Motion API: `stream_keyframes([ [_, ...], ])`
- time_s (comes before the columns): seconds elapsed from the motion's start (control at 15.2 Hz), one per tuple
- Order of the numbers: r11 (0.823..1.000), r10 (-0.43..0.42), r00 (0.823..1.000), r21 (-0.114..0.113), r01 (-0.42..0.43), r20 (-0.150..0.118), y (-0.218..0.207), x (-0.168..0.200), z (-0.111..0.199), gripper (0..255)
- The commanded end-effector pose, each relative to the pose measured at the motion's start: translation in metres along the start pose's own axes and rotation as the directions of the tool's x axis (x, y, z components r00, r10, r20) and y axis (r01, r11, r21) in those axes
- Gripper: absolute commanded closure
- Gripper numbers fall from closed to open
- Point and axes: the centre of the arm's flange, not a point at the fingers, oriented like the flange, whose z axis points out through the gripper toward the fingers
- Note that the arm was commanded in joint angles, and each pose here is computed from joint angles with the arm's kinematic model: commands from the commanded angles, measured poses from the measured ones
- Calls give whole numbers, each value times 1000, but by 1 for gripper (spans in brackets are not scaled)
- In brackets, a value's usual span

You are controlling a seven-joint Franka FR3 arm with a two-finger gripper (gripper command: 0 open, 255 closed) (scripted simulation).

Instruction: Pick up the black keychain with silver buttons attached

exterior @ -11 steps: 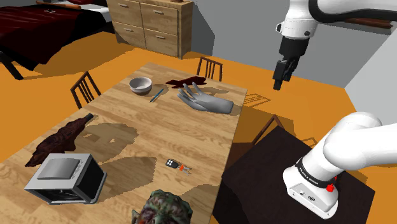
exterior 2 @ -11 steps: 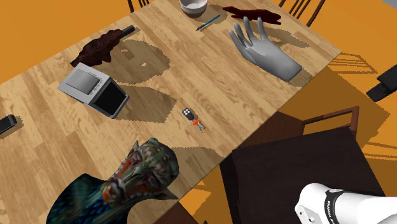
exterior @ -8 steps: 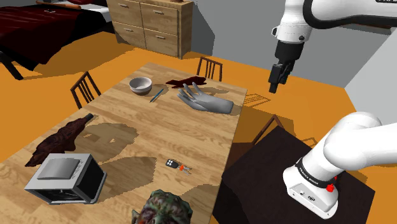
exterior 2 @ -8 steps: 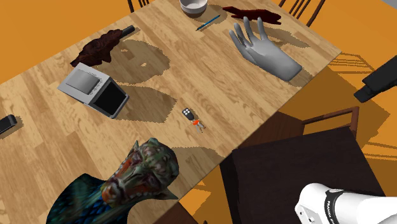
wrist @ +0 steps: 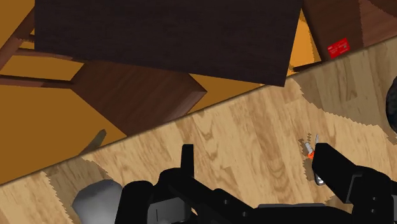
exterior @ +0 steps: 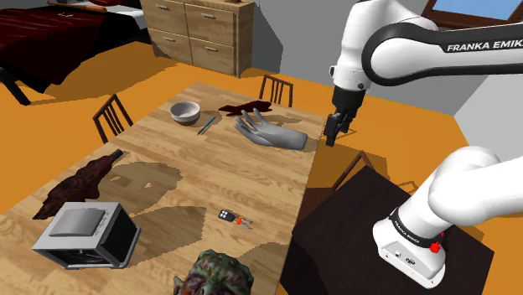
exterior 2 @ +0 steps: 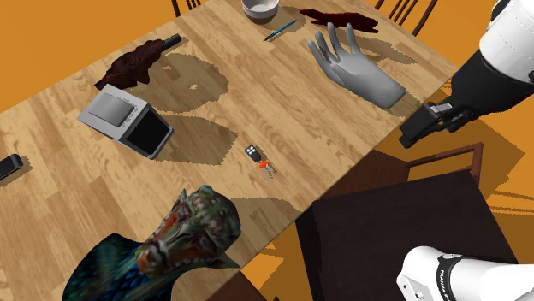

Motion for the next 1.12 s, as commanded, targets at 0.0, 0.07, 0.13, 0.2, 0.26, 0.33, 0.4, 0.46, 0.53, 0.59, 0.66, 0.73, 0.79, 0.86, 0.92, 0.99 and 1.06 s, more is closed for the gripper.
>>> stream_keyframes([
  [0.0,1000,-7,1000,0,7,-13,-21,10,17,0],
  [0.07,1000,-11,1000,-1,11,-18,-28,15,26,0],
  [0.13,1000,-15,1000,-2,15,-23,-36,20,35,0],
  [0.2,1000,-19,999,-2,19,-28,-44,26,44,0],
  [0.26,1000,-22,999,-3,22,-33,-52,31,53,0],
  [0.33,1000,-26,999,-3,26,-38,-59,36,62,0],
  [0.4,1000,-30,999,-4,30,-43,-67,41,70,0],
  [0.46,999,-34,998,-4,34,-47,-75,47,79,0],
  [0.53,999,-38,998,-5,38,-52,-83,52,88,0],
  [0.59,999,-42,997,-6,41,-57,-91,57,97,0],
  [0.66,999,-46,997,-6,45,-62,-99,63,106,0],
  [0.73,999,-49,997,-7,49,-67,-107,68,114,0],
  [0.79,999,-53,996,-8,53,-72,-114,73,123,0],
  [0.86,998,-57,995,-9,57,-77,-122,79,132,0],
  [0.92,998,-61,995,-9,60,-82,-130,84,140,0],
  [0.99,998,-65,994,-10,64,-87,-138,89,149,0],
  [1.06,998,-69,993,-11,68,-92,-146,95,158,0],
])
